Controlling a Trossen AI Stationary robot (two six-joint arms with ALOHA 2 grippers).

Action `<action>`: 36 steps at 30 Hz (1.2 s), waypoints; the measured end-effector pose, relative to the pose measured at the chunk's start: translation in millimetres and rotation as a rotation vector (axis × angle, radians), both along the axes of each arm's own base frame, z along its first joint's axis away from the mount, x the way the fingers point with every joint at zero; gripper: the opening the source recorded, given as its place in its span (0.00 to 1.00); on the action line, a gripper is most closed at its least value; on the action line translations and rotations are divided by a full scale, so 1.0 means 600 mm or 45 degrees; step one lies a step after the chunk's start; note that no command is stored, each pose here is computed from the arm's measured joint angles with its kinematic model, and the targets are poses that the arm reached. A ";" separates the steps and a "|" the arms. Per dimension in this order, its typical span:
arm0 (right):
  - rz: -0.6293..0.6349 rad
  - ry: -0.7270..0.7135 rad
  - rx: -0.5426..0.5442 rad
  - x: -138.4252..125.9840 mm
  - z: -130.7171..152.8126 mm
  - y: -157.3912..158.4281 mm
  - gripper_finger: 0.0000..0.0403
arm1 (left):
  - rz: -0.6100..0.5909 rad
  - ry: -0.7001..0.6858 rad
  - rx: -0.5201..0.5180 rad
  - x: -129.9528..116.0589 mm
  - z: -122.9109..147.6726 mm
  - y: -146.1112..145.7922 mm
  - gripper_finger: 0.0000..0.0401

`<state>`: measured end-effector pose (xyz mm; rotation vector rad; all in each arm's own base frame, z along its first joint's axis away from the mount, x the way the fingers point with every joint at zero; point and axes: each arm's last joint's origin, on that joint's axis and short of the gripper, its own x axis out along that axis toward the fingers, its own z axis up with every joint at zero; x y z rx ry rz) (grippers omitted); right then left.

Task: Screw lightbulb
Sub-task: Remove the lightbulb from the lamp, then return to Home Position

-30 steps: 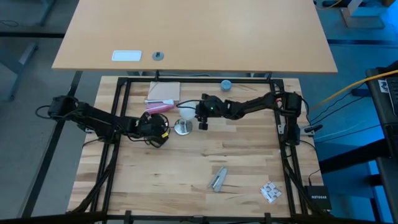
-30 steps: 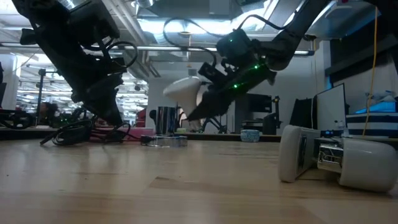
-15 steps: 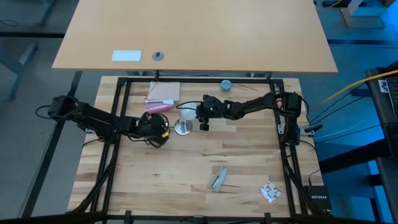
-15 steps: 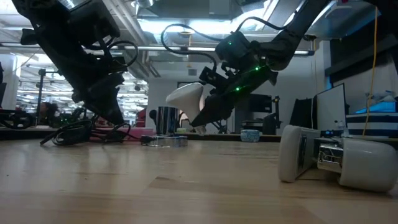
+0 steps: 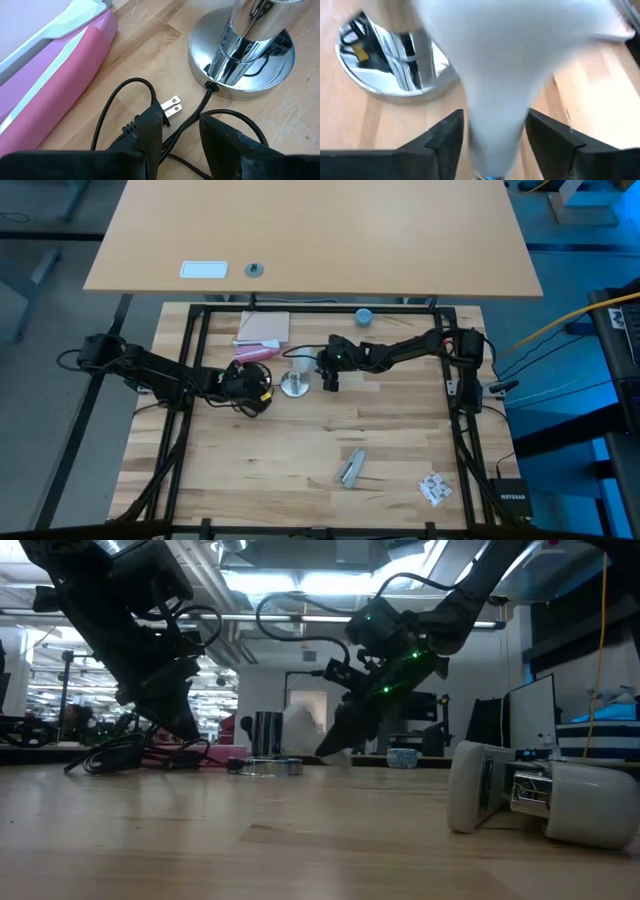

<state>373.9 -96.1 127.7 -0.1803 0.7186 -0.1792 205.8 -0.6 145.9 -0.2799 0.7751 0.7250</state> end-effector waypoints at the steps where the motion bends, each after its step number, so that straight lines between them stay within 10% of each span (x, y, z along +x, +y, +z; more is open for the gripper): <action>1: -0.007 0.012 -0.001 -0.001 -0.002 0.000 0.54 | 0.000 0.000 0.000 0.000 0.000 0.000 0.31; 16: -0.002 0.008 -0.093 -0.006 0.024 -0.001 0.63 | -0.079 -0.098 0.049 -0.010 0.036 0.001 0.31; 36: 0.087 -0.137 -0.398 -0.225 0.333 0.052 0.63 | -0.185 -1.098 0.263 -0.214 0.231 0.017 0.31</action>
